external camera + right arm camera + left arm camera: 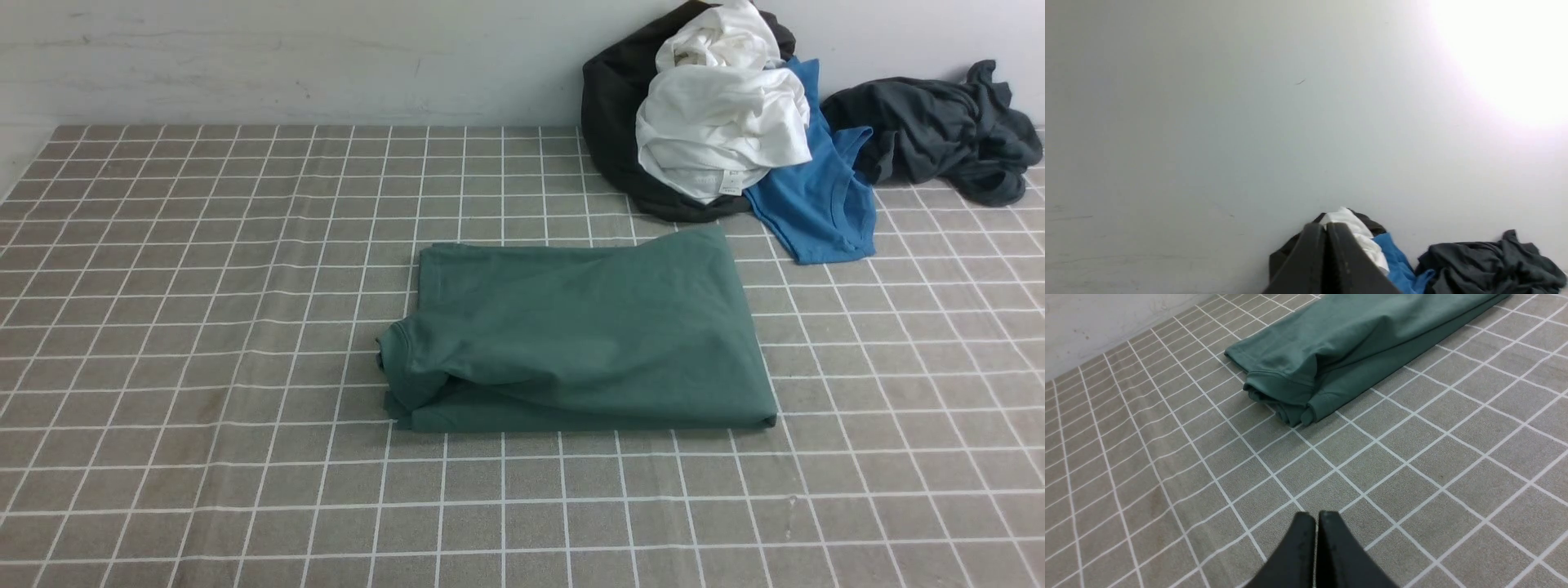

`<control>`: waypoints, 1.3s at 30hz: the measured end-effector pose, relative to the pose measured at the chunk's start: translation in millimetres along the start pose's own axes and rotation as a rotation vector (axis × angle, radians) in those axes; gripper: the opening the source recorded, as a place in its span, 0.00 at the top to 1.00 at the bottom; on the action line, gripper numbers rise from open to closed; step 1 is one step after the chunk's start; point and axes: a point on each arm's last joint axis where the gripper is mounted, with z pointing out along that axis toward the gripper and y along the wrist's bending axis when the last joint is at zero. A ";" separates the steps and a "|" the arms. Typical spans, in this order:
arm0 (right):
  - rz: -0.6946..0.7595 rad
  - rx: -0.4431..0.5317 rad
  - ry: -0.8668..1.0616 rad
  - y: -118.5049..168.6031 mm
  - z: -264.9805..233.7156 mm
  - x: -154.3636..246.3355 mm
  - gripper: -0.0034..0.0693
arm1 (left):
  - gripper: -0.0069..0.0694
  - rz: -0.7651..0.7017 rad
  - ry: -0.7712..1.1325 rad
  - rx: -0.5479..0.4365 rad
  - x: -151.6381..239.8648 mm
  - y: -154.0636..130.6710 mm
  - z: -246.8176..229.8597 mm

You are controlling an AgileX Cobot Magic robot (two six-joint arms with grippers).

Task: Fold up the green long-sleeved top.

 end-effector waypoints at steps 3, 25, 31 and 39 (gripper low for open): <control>0.004 0.036 0.141 -3.1 -1.3 13.0 0.97 | 0.92 0.001 0.000 0.000 0.0 0.0 0.0; 0.062 0.036 0.565 -3.1 -14.3 47.7 0.97 | 0.92 0.003 0.000 0.000 0.0 0.0 0.0; 0.070 0.036 0.565 -2.9 -14.3 47.7 0.97 | 0.92 0.003 0.000 0.000 0.0 0.0 0.0; 0.073 0.037 0.565 -2.9 -14.3 47.7 0.97 | 0.92 0.003 0.000 0.000 0.0 0.0 0.0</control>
